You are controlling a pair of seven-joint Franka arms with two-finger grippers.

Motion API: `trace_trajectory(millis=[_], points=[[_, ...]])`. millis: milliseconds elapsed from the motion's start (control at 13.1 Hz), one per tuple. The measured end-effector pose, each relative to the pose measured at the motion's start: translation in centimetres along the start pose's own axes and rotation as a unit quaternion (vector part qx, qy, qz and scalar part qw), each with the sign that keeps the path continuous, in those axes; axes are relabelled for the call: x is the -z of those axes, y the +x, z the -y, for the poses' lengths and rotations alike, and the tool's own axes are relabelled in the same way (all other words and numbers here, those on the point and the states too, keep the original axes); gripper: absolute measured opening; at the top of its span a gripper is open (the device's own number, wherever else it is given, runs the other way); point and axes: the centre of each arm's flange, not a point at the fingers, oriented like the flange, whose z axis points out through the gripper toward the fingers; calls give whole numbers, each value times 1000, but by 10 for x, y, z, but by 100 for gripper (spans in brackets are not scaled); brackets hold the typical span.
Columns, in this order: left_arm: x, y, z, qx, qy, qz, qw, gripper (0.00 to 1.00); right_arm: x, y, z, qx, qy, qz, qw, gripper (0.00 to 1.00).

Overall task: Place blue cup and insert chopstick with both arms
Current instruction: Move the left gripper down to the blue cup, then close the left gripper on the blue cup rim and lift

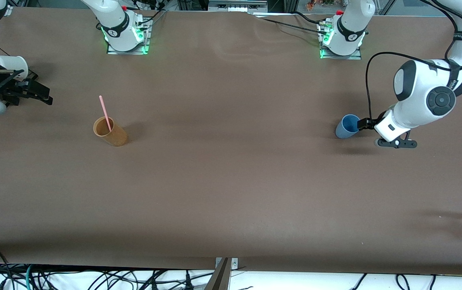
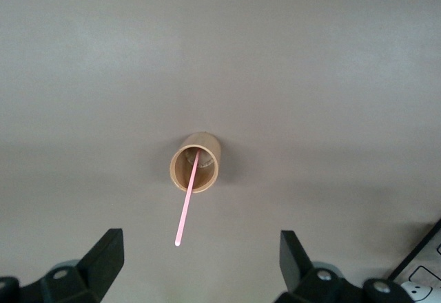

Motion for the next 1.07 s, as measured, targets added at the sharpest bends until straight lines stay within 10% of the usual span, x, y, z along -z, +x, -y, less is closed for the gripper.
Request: trace_trajectory(millis=[613, 1072], points=[[-39, -20, -8, -8, 0, -23, 1000, 100, 0, 0, 0, 0, 0, 0, 1000, 100], [-48, -23, -16, -14, 1, -18, 1000, 48, 0, 0, 0, 0, 0, 0, 1000, 100]])
